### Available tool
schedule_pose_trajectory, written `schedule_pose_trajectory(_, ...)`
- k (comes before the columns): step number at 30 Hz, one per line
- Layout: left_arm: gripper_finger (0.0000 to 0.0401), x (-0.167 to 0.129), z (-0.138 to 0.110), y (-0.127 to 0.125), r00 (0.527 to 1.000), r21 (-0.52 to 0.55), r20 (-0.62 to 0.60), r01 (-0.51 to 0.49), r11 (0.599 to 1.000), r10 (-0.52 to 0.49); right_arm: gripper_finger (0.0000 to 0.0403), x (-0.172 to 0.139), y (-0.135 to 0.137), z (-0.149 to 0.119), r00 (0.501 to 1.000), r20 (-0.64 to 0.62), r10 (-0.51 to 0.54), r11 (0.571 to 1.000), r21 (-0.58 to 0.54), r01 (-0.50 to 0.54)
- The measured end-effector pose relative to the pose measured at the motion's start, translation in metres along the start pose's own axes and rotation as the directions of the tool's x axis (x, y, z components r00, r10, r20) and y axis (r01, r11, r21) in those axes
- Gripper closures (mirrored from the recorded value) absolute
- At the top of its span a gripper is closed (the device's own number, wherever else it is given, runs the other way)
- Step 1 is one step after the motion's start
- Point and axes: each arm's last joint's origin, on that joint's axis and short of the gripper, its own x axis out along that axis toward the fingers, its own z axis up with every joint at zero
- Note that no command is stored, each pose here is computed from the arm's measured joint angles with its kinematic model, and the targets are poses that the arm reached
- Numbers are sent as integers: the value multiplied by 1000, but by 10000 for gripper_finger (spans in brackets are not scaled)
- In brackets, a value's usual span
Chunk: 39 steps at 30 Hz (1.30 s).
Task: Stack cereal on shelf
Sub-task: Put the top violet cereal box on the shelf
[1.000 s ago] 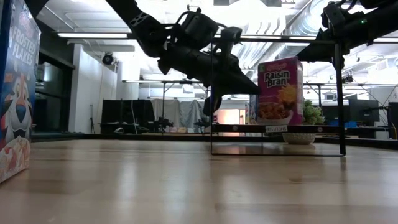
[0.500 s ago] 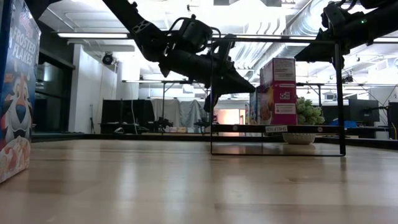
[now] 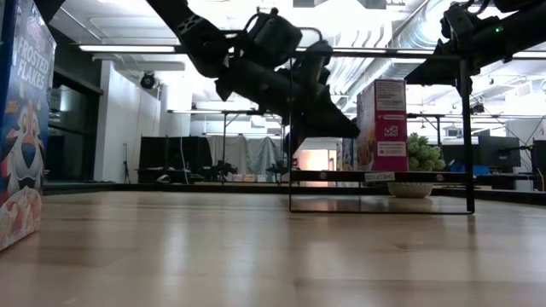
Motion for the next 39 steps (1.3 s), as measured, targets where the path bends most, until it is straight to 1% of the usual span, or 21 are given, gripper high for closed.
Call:
schedule_pose_trajectory(5, 401, 4, -6, -14, 998, 74, 15, -58, 996, 57, 402, 0, 0, 0, 1000, 0, 0, 1000, 3, 0)
schedule_pose_trajectory(9, 401, 5, -7, -14, 988, 130, 55, -151, 980, 145, 402, 0, 0, 0, 1000, 0, 0, 1000, 3, 0)
schedule_pose_trajectory(12, 401, 5, -6, -12, 984, 158, 65, -172, 972, 163, 402, 0, 0, 0, 1000, 0, 0, 1000, 3, 0)
schedule_pose_trajectory(17, 401, 4, -6, -12, 987, 268, 56, -160, 950, 151, 402, 0, 0, 0, 1000, 0, 0, 1000, 3, 0)
schedule_pose_trajectory(20, 401, 5, -6, -13, 994, 335, 37, -108, 936, 102, 402, 0, 0, 0, 1000, 0, 0, 1000, 3, 0)
schedule_pose_trajectory(23, 401, 4, -5, -13, 997, 371, 27, -77, 926, 72, 402, 0, 0, 0, 1000, 0, 0, 1000, 3, 0)
schedule_pose_trajectory(25, 401, 4, -4, -11, 998, 365, 18, -57, 929, 54, 402, 0, 0, 0, 1000, 1, 0, 1000, 4, 0)
schedule_pose_trajectory(26, 401, 3, -1, -10, 999, 341, 18, -47, 939, 44, 402, 0, 0, 0, 1000, 0, 0, 1000, 3, 0)
schedule_pose_trajectory(30, 401, 1, 17, -9, 999, 206, 19, 25, 978, -30, 402, 0, 0, 0, 1000, 4, 1, 1000, 4, -1)
schedule_pose_trajectory(32, 401, -1, 25, -9, 999, 139, -11, 39, 989, -38, 402, 0, 0, 0, 1000, 3, 1, 1000, 4, -1)
schedule_pose_trajectory(33, 401, -2, 29, -9, 999, 122, -23, 40, 992, -37, 402, 0, 0, 0, 1000, 3, 1, 1000, 4, -1)
schedule_pose_trajectory(36, 401, -3, 38, -11, 998, 108, -46, 43, 993, -38, 402, 0, 0, 0, 1000, 3, 1, 1000, 4, -1)
schedule_pose_trajectory(39, 401, -4, 39, -11, 998, 102, -61, 39, 994, -32, 402, 0, 0, 0, 1000, 3, 1, 1000, 4, -1)
